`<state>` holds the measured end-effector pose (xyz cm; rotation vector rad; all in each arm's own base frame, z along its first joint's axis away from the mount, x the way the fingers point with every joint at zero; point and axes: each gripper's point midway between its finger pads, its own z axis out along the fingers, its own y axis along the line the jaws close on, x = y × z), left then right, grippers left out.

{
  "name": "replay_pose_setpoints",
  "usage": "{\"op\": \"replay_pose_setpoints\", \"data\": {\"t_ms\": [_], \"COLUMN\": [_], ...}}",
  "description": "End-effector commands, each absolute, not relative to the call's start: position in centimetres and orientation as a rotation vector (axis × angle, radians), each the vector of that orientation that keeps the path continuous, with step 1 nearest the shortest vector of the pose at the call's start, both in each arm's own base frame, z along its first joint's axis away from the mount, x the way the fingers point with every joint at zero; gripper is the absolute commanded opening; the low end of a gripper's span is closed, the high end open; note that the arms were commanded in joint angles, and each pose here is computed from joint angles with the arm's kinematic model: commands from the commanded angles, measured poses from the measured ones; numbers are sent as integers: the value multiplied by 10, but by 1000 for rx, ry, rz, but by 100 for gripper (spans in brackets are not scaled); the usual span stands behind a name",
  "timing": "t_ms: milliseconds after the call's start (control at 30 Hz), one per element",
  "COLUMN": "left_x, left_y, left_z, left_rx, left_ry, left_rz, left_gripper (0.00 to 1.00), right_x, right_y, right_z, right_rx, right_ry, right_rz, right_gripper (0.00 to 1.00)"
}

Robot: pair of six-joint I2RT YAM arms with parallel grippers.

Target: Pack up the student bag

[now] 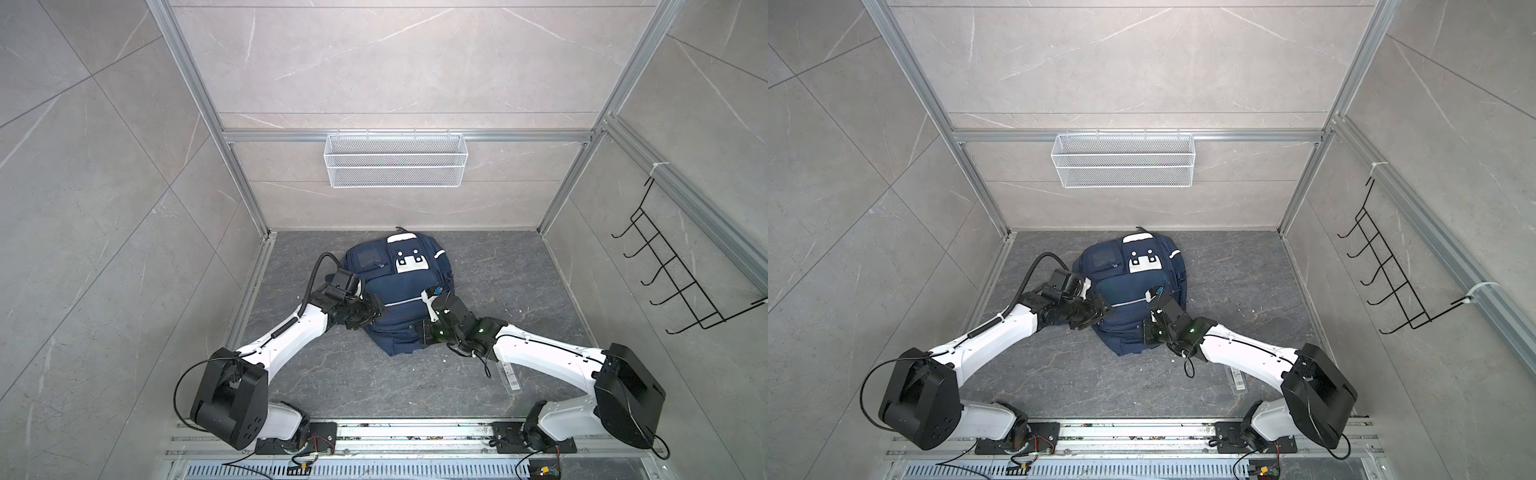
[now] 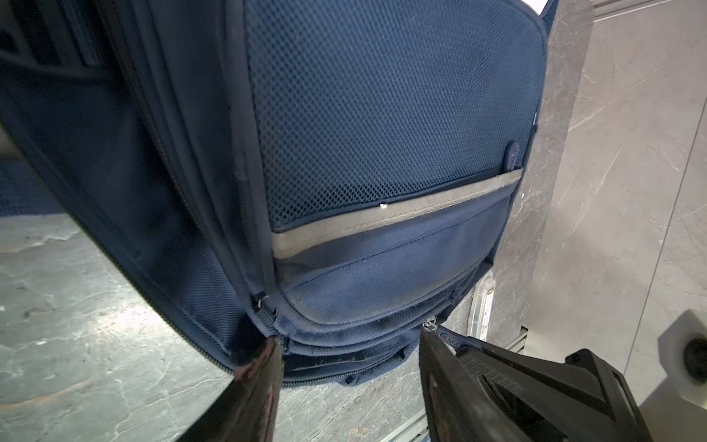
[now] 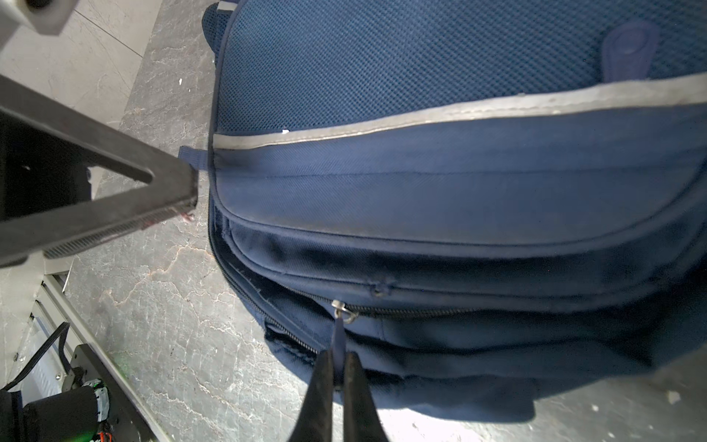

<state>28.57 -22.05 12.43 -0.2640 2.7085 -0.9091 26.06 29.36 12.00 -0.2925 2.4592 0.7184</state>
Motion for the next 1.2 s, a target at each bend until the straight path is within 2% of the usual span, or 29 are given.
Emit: {"op": "replay_pose_setpoints", "data": {"t_ms": [0,600,900,1167], "left_x": [286,264,265,260], "left_y": [-224,-268,-273,-272], "left_z": [127,115,100,115], "left_rx": [-293,-270,-306,-310], "left_ry": [2681,2717,2737,2710], "left_rz": [-919,-998,-1001,-1032], "left_gripper": [59,55,54,54], "right_x": [260,259,258,260], "right_y": [310,312,312,307], "right_z": [134,144,145,143], "right_rx": [-326,-341,-346,-330], "right_ry": [2424,2408,2408,2420], "right_rz": [779,765,766,728], "right_gripper": [0,0,0,0]}}
